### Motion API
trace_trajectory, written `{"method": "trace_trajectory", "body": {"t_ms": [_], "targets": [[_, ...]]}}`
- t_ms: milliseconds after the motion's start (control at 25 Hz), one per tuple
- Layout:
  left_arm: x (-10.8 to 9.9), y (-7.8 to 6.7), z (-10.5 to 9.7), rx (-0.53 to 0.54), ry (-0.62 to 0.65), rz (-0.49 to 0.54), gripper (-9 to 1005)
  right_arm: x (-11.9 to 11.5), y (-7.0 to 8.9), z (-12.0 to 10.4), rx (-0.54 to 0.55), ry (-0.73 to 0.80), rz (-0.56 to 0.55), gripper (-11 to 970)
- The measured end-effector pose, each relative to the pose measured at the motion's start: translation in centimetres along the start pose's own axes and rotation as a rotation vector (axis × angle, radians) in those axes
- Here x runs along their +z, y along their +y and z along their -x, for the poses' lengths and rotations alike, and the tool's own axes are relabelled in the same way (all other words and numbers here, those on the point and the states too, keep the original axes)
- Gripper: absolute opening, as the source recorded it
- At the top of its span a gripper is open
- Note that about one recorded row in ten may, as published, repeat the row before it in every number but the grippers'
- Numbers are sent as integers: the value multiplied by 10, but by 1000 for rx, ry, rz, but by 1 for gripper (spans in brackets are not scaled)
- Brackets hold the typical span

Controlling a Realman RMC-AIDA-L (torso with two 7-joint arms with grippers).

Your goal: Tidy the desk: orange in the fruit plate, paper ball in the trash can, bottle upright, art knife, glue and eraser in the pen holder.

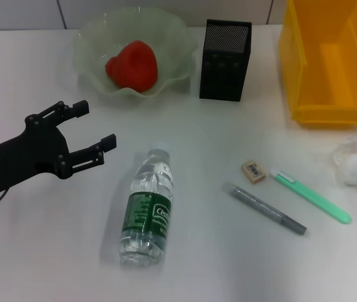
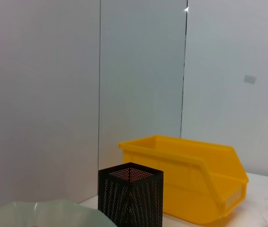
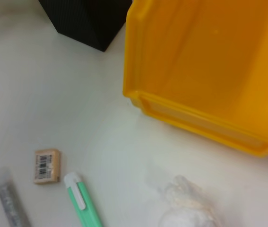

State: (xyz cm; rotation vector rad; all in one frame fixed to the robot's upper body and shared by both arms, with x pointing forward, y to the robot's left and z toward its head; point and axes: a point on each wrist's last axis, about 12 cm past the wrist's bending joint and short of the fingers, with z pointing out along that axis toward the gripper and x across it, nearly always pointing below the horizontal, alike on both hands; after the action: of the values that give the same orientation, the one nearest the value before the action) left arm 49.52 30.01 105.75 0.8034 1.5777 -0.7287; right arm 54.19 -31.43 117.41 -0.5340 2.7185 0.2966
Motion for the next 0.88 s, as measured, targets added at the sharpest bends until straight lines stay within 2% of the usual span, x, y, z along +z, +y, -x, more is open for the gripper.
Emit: {"method": "trace_trajectory", "body": {"t_ms": [80, 240, 320, 600, 800, 840, 880], "targets": [[1, 0, 1, 2, -2, -2, 857, 15, 1, 3, 0, 12, -10, 819], [2, 1, 2, 6, -3, -5, 857, 29, 2, 8, 3, 19, -8, 811], [3, 1, 2, 12, -3, -3, 857, 47, 4, 14, 3, 34, 6, 804], [3, 2, 2, 13, -1, 1, 856, 62, 8, 20, -9, 82, 15, 760], [3, 2, 2, 14, -1, 2, 856, 57, 11, 27, -32, 77, -7, 642], [3, 2, 2, 14, -1, 2, 856, 52, 11, 29, -34, 63, -13, 618], [3, 1, 2, 14, -3, -3, 856, 34, 14, 35, -39, 7, -25, 595]]}}
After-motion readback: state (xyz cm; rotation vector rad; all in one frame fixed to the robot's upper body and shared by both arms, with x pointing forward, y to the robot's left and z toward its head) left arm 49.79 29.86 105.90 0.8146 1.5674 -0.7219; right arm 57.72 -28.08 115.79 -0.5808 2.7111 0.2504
